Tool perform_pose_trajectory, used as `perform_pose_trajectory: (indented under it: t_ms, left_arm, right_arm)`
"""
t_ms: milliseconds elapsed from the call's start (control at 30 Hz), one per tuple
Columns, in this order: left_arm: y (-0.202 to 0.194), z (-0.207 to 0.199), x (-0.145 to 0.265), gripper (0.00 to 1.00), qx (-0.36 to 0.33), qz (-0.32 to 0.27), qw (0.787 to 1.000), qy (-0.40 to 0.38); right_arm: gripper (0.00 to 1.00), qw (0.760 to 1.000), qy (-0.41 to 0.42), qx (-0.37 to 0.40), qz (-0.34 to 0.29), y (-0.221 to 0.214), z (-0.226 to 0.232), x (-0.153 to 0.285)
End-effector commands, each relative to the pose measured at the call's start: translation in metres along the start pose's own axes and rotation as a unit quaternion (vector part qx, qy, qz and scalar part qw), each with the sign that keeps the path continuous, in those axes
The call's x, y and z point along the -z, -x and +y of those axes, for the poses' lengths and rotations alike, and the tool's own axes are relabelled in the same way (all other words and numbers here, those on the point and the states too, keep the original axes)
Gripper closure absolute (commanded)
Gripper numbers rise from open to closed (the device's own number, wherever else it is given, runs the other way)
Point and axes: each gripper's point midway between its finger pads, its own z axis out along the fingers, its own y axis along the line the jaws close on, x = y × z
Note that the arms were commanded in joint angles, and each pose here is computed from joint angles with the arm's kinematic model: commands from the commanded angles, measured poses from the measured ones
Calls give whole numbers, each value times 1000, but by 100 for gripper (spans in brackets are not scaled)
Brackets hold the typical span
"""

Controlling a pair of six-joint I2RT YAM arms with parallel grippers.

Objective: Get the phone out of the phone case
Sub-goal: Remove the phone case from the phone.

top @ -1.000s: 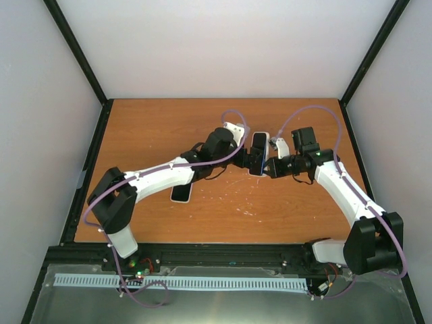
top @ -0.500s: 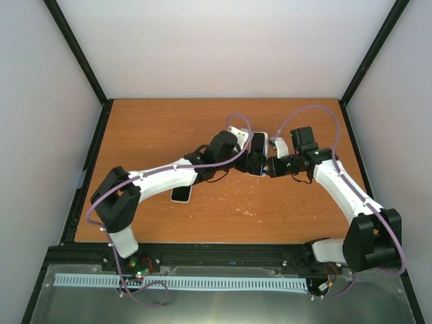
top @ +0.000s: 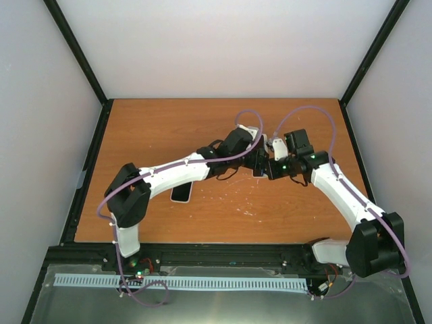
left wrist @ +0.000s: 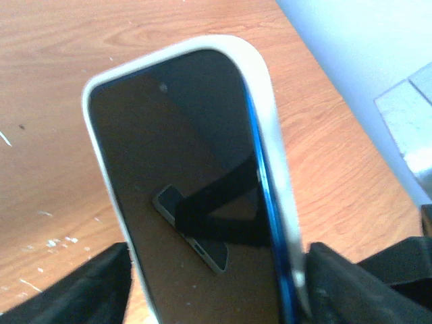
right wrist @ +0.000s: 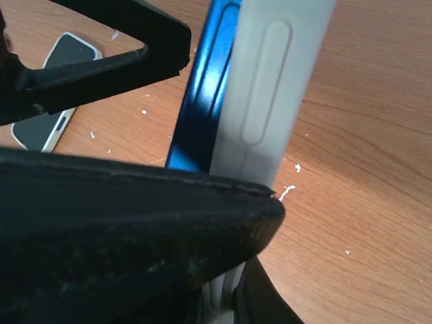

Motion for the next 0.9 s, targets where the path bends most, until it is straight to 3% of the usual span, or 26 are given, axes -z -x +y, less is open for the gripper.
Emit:
perform_pose_trajectory:
  t_ms: [0, 300, 433, 500, 567, 633, 867]
  left_arm:
    - [-37, 73, -19, 35, 33, 30, 988, 151]
    - [-47, 79, -45, 61, 70, 37, 984, 157]
    - [-60, 95, -47, 67, 97, 43, 979, 175]
    - [-59, 87, -44, 62, 95, 33, 985, 139]
    - [-59, 72, -43, 45, 86, 26, 992, 86]
    - [-59, 61, -40, 39, 78, 24, 995, 49]
    - [-63, 63, -31, 34, 82, 30, 995, 53]
  right_arm:
    - [97, 990, 81, 81, -81, 30, 54, 30]
    - [97, 992, 84, 63, -63, 25, 46, 7]
    - [97, 995, 70, 40, -50, 22, 33, -5]
    - [97, 996, 75, 31, -44, 20, 30, -9]
    - [97, 996, 76, 25, -33, 17, 27, -15]
    - [97, 997, 73, 21, -24, 14, 23, -21]
    - [97, 999, 52, 9, 4, 8, 10, -36]
